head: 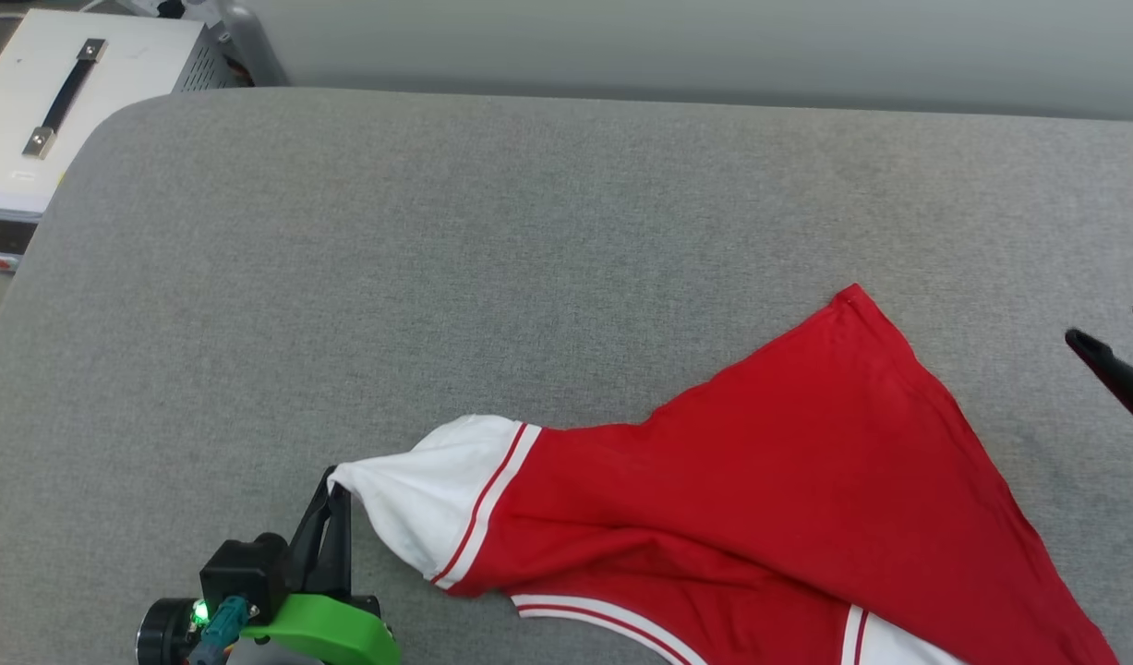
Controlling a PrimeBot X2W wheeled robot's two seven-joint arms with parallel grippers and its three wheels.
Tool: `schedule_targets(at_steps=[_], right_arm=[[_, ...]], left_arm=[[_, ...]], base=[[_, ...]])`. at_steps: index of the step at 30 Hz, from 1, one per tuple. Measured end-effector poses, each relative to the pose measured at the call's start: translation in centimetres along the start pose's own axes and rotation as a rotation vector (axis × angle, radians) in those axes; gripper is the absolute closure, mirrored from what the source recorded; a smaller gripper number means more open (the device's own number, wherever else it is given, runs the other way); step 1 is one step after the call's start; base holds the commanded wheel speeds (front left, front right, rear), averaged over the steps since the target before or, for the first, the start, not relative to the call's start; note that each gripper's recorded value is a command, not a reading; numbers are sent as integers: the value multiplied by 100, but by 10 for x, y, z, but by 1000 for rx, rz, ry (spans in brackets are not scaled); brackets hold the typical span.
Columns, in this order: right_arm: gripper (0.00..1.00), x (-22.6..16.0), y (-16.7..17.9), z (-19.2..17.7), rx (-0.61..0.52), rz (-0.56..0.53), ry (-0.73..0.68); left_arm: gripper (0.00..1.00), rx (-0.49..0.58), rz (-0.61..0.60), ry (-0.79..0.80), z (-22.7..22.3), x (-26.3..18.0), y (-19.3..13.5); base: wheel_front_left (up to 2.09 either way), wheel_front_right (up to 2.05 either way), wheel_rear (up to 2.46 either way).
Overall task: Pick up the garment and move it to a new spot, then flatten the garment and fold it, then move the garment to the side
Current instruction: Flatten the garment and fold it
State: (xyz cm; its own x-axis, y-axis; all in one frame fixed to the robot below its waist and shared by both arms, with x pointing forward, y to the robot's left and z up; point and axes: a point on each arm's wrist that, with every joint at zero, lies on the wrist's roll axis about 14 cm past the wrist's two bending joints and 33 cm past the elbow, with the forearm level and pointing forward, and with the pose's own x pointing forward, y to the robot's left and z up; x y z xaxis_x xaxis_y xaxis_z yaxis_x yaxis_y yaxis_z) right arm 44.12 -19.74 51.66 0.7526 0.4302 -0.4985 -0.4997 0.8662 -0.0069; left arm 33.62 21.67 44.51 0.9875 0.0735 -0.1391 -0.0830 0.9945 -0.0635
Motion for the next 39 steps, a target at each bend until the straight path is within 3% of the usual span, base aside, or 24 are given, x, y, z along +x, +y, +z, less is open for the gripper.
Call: schedule_targets(at_steps=[8, 17, 24, 30, 34, 35, 36, 39], right_arm=[[0, 54, 23, 35, -135, 93, 96], [0, 118, 43, -8, -201, 174, 404], [0, 157, 50, -41, -219, 215, 522], [0, 169, 53, -82, -279, 259, 643], [0, 175, 57, -86, -284, 286, 646], [60, 176, 58, -86, -278, 289, 636], [100, 176, 58, -86, -274, 289, 632], [100, 178, 55, -77, -255, 277, 580]], left_arm=[[100, 7, 4, -3, 1, 12, -4], [100, 1, 18, 6, -2, 25, -5], [100, 0, 40, 19, -7, 32, -3], [100, 12, 65, 47, -15, 34, 4], [100, 10, 81, 57, -18, 34, 7], [100, 10, 82, 59, -19, 35, 7], [100, 9, 83, 58, -19, 35, 7], [100, 11, 77, 53, -18, 35, 7]], base=[[0, 0, 0], [0, 0, 0], [0, 0, 0], [0, 0, 0], [0, 0, 0], [0, 0, 0], [0, 0, 0], [0, 0, 0]])
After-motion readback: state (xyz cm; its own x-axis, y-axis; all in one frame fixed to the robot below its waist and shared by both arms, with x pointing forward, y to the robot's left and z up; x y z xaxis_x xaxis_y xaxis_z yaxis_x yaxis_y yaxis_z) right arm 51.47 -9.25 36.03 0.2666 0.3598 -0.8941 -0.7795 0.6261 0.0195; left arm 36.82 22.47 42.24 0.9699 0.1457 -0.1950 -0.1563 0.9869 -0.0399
